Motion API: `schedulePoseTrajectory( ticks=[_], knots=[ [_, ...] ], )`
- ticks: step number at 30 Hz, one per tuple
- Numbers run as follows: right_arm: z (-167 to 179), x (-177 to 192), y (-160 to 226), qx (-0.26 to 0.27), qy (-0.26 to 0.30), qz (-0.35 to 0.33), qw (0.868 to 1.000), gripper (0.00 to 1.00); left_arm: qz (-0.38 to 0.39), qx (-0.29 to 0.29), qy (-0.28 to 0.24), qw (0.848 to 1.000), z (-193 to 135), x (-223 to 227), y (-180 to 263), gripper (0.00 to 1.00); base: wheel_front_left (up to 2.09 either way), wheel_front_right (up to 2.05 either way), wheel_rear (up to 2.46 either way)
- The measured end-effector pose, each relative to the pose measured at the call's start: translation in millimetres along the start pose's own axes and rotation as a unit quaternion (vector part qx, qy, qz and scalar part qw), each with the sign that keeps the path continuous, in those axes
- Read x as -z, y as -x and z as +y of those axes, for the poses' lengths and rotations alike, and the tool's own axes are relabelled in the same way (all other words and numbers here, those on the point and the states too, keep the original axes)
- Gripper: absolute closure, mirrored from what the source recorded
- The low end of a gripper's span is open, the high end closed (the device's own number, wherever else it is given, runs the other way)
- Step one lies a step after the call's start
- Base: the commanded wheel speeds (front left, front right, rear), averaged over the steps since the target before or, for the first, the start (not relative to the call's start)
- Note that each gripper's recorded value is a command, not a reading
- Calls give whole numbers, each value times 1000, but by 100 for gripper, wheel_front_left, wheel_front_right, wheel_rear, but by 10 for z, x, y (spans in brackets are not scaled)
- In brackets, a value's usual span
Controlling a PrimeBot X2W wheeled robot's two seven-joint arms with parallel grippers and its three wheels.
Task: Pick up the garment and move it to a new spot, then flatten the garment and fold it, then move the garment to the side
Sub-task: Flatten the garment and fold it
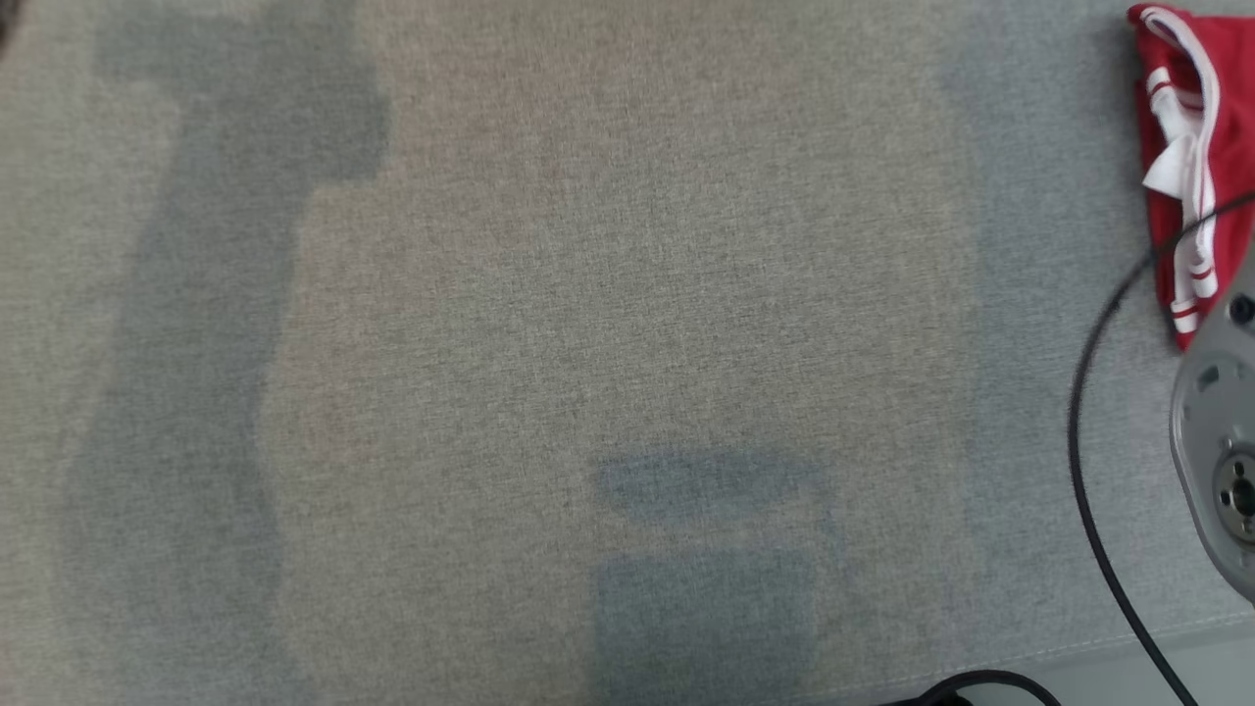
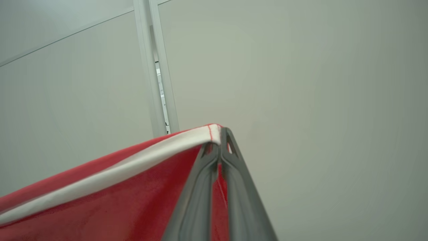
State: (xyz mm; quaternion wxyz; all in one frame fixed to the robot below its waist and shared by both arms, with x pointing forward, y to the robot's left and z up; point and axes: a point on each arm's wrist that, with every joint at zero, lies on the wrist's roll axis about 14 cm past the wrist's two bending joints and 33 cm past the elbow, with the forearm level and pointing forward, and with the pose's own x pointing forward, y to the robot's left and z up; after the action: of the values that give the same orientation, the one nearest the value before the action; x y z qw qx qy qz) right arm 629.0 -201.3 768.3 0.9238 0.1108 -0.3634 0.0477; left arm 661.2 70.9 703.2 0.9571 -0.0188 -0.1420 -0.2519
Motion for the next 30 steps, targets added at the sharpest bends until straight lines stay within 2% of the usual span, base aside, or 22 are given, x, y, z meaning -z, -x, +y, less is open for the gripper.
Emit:
schedulePoseTrajectory(
  ticks=[2,6,8,11,14,19,20,22,26,29,30],
  knots=[
    [86,129,-72,-6,-4,-2,1000,100,-37,-11,0,999,93,42,-96,100,0,0,0],
    [279,580,155,-42,8,47,998,100,-28,-11,0,1000,80,648,-66,100,0,0,0],
    [217,783,446,-42,18,81,996,100,4,-9,29,1000,-25,1108,115,100,0,0,0],
    [60,1104,1083,-36,39,156,986,100,83,0,69,994,-269,1813,578,100,0,0,0],
    [-26,1245,1704,-34,53,221,973,100,129,1,108,986,-454,2115,998,100,0,0,0],
    [-146,1149,2574,-22,71,300,951,100,180,-9,167,969,-769,2286,1740,100,0,0,0],
    [-200,1070,2698,-8,71,306,949,100,186,-12,194,963,-901,2287,1875,100,0,0,0],
    [-278,916,2982,10,74,325,943,100,215,12,212,953,-1235,2312,2197,100,0,0,0],
    [-216,626,3634,11,81,379,922,100,256,-6,244,935,-1520,2276,2883,100,0,0,0],
    [-249,324,4106,59,56,405,911,100,282,-30,288,915,-1849,2198,3395,100,0,0,0],
    [-246,221,4248,62,57,415,906,100,283,-37,294,912,-1928,2145,3495,100,0,0,0]
  ],
)
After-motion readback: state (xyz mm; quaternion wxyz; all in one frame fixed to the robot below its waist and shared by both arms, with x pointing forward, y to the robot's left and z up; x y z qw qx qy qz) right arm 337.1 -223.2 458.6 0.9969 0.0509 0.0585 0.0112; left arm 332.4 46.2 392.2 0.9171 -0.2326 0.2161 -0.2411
